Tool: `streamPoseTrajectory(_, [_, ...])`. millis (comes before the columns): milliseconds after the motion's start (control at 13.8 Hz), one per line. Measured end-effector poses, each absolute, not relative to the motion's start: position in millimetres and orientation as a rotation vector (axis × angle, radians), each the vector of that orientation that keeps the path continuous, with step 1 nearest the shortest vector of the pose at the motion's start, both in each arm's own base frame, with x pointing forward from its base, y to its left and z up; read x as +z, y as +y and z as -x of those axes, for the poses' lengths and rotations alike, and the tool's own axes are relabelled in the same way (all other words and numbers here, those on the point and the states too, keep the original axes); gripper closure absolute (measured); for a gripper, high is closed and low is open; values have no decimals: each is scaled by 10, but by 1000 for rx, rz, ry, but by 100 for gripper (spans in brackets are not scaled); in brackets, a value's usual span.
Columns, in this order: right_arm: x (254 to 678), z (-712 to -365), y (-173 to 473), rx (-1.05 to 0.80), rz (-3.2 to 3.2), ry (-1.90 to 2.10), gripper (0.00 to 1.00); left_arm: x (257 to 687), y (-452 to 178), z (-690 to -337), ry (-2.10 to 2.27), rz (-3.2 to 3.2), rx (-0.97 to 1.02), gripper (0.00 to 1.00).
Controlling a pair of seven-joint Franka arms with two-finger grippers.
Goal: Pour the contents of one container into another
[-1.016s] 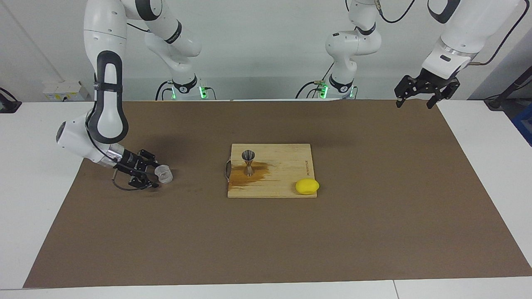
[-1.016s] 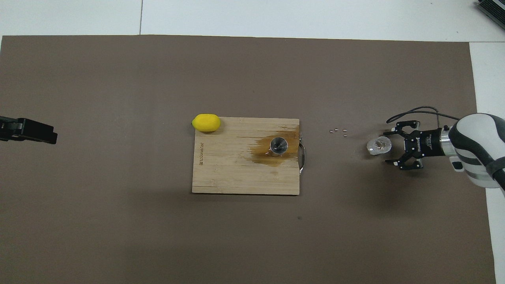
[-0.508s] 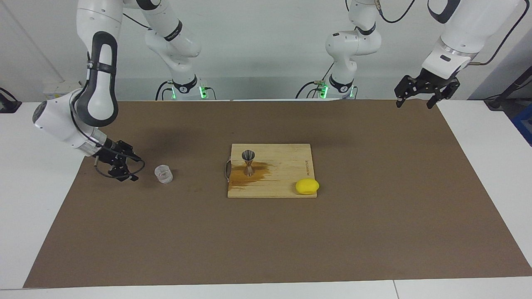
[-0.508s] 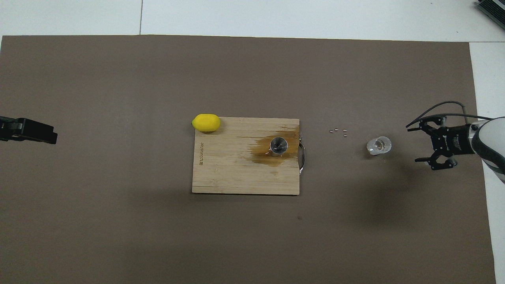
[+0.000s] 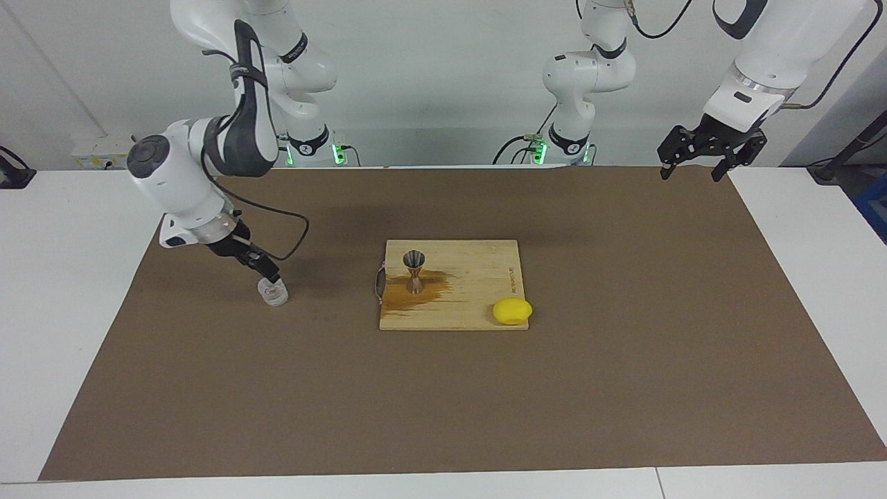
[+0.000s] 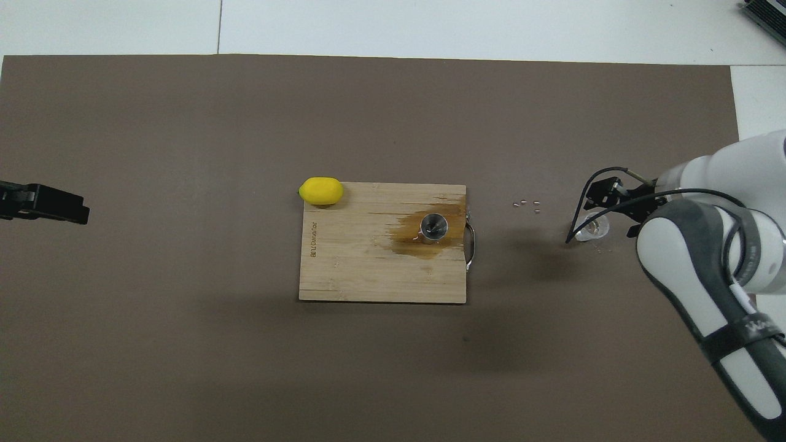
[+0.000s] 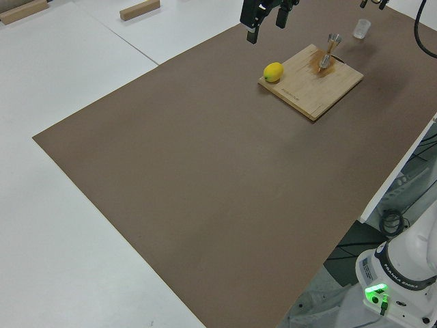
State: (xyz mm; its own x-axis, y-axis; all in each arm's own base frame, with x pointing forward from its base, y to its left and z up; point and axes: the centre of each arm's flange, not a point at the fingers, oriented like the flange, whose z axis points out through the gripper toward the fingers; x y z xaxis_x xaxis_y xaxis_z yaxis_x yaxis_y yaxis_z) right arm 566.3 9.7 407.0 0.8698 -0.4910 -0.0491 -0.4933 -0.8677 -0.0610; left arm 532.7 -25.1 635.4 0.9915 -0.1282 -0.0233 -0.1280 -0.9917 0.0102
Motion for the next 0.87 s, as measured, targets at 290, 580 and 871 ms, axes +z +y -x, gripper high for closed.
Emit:
streamPoseTrajectory(290, [4744, -5569, 395, -51, 3100, 407, 0, 6354, -251, -5327, -201, -3126, -37, 0])
streamPoseTrajectory(580, [5503, -5640, 247, -156, 3153, 250, 0, 6354, -251, -5327, -201, -3126, -37, 0])
streamPoseTrajectory(871, [6087, -5650, 130, -164, 3165, 229, 0, 6354, -251, -5327, -201, -3126, -37, 0])
